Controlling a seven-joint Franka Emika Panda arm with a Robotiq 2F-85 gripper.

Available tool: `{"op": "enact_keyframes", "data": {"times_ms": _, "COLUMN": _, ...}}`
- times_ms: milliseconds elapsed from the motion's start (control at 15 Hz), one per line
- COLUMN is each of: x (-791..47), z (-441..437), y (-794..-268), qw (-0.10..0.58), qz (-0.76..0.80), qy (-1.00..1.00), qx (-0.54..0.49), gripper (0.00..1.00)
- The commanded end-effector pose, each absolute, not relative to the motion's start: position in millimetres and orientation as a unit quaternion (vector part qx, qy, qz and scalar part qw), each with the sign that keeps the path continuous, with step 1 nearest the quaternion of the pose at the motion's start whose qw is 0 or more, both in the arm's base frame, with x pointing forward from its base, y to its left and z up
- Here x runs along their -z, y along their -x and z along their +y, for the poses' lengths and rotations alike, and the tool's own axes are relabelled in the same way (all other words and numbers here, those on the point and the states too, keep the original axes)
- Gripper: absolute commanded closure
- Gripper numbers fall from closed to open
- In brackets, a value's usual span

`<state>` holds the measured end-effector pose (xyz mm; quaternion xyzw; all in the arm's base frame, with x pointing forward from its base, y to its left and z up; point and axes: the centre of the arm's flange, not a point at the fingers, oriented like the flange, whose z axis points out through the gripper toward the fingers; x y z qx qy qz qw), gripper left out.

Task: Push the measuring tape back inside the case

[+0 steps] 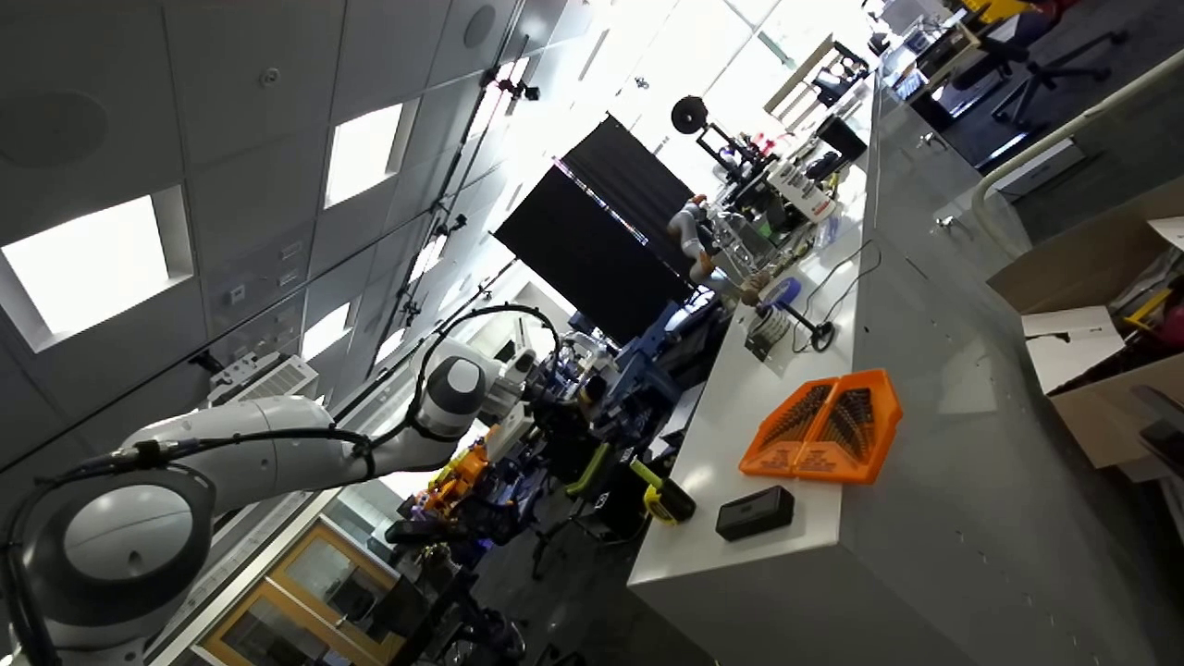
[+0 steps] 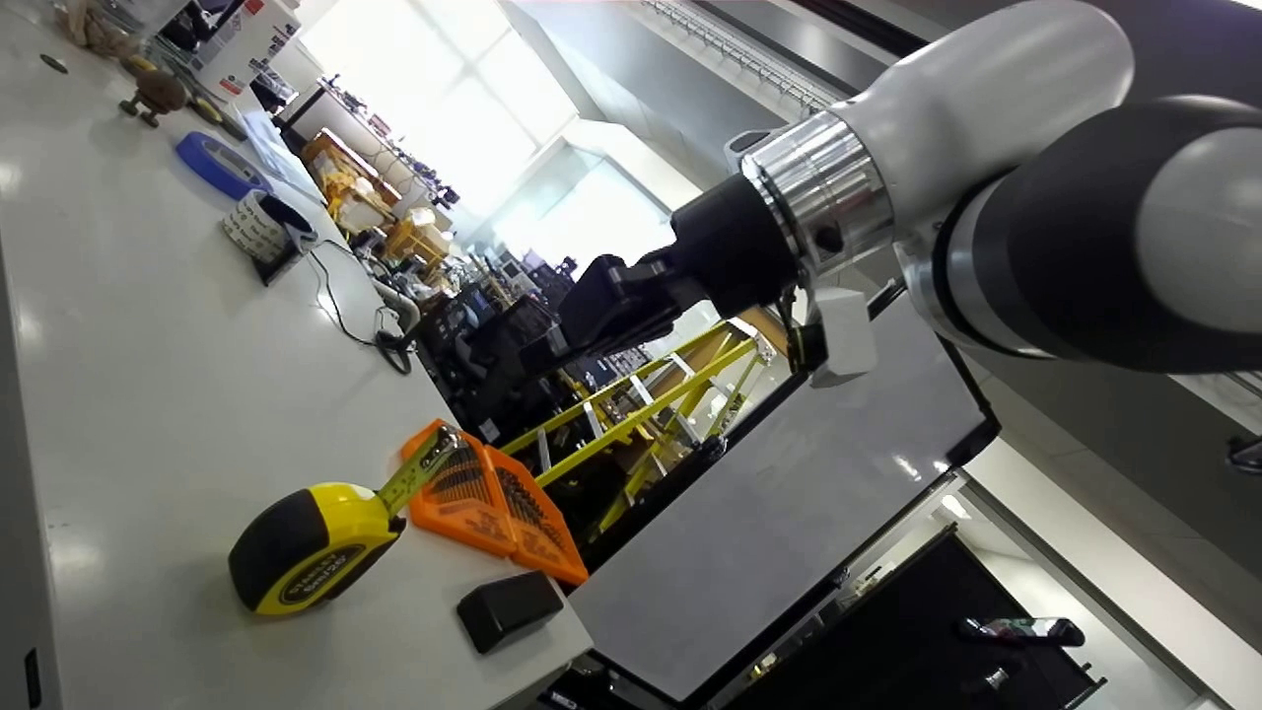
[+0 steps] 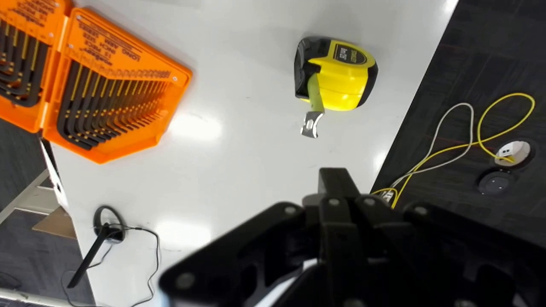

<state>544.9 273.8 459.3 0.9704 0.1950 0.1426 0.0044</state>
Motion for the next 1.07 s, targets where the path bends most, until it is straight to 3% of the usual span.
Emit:
{"op": "enact_keyframes", "data": {"times_ms": 0, "x": -452.3, "z": 278.4, "y": -545.0, "qw": -0.001, "qz": 0.183, "qy": -0.976, "qx": -0.117, "gripper": 1.00}}
{"op": "enact_keyframes", "data": {"times_ms": 1000, "x": -399.9, "z": 271.8, "y": -566.5, "qw": -0.009, "qz": 0.180, "qy": -0.979, "qx": -0.092, "gripper": 1.00}}
